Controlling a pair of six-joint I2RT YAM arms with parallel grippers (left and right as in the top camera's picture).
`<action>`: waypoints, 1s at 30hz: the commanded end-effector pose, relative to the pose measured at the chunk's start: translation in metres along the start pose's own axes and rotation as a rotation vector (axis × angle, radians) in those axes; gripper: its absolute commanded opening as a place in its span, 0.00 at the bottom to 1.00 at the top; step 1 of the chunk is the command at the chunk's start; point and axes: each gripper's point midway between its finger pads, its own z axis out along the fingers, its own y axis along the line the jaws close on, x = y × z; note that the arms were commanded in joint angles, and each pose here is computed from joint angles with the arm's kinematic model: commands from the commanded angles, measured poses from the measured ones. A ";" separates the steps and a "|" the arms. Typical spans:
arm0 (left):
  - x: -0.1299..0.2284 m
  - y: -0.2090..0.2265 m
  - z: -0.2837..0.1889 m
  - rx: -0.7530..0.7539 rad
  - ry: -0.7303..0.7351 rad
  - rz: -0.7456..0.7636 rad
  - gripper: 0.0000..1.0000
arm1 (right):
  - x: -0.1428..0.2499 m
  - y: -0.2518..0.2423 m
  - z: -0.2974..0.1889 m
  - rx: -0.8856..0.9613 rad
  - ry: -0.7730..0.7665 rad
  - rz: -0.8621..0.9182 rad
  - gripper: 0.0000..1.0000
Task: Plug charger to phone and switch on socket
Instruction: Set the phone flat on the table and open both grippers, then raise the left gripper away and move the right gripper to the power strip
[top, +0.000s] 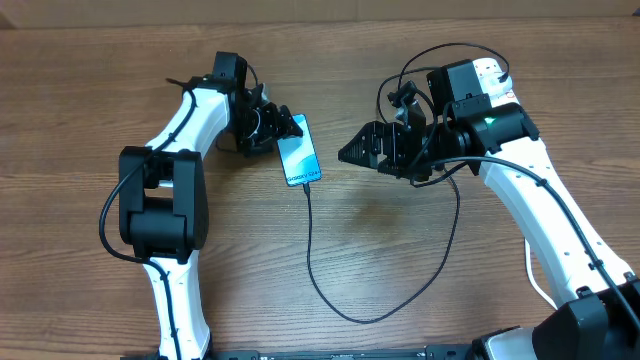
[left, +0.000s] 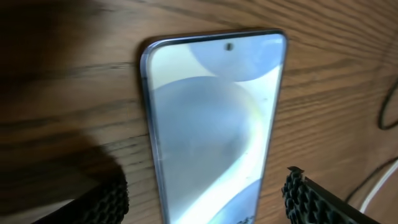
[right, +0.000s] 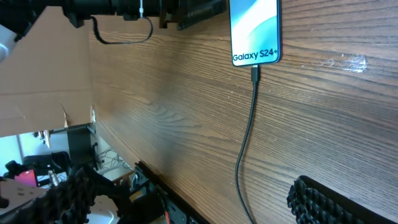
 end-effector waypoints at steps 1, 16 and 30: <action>0.006 0.059 0.021 -0.229 0.033 -0.040 0.76 | -0.006 -0.001 -0.004 0.023 -0.023 -0.022 1.00; -0.026 -0.052 -0.189 -0.190 -0.431 0.160 0.86 | -0.022 -0.060 -0.063 0.352 -0.125 0.116 1.00; 0.038 -0.077 -0.322 -0.222 -0.707 0.203 1.00 | -0.084 -0.177 -0.214 0.830 -0.363 0.311 1.00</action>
